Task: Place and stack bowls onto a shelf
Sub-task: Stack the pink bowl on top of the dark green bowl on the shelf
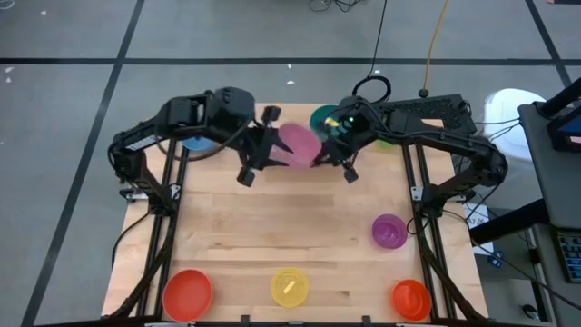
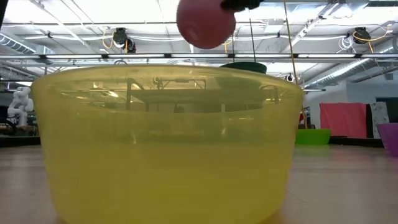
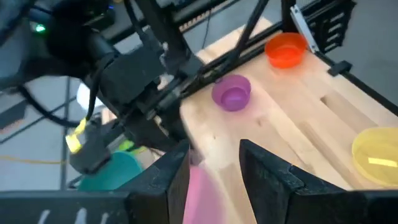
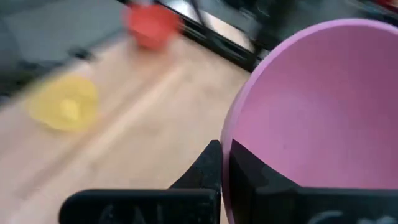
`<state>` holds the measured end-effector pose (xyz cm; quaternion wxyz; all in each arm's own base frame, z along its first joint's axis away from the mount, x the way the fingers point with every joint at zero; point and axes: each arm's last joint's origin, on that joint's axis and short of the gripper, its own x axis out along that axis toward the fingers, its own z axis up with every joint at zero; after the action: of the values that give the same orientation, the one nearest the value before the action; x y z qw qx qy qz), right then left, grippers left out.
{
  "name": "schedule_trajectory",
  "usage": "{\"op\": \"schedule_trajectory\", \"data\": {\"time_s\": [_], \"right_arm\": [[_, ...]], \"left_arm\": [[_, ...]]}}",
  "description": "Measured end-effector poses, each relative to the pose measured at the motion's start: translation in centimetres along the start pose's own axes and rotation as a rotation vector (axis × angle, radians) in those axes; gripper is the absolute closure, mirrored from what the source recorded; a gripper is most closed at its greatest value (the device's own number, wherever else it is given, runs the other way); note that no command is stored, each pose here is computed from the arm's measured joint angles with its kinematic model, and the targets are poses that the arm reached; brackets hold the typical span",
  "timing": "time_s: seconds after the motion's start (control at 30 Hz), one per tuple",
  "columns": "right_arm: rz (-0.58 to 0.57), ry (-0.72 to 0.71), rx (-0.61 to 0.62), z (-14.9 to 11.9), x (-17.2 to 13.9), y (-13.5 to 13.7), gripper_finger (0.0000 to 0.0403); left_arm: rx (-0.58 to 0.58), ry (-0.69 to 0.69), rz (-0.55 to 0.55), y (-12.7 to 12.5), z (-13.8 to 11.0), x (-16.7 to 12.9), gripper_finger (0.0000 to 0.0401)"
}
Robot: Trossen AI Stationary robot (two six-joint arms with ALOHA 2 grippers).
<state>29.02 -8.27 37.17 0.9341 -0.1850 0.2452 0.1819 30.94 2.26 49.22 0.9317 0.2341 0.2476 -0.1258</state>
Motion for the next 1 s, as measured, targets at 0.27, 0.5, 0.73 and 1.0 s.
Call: {"op": "schedule_trajectory", "data": {"time_s": [0.27, 0.5, 0.73, 1.0], "right_arm": [[-0.272, 0.176, 0.121, -0.6, -2.6, -0.7, 0.0402], [-0.278, 0.249, 0.272, -2.0, -3.9, -0.9, 0.0403], [-0.354, 0.331, 0.321, -3.0, -4.7, -1.4, 0.0403], [-0.316, 0.398, 0.360, -3.9, -5.1, -1.2, 0.0403]], "left_arm": [[-0.091, 0.104, 0.120, -0.2, -0.5, -2.0, 0.0256], [-0.226, 0.252, 0.207, -0.2, -1.7, -2.4, 0.0256], [-0.302, 0.294, 0.209, -0.2, -2.3, -2.5, 0.0256], [-0.309, 0.293, 0.210, -0.2, -2.3, -2.5, 0.0256]]}}
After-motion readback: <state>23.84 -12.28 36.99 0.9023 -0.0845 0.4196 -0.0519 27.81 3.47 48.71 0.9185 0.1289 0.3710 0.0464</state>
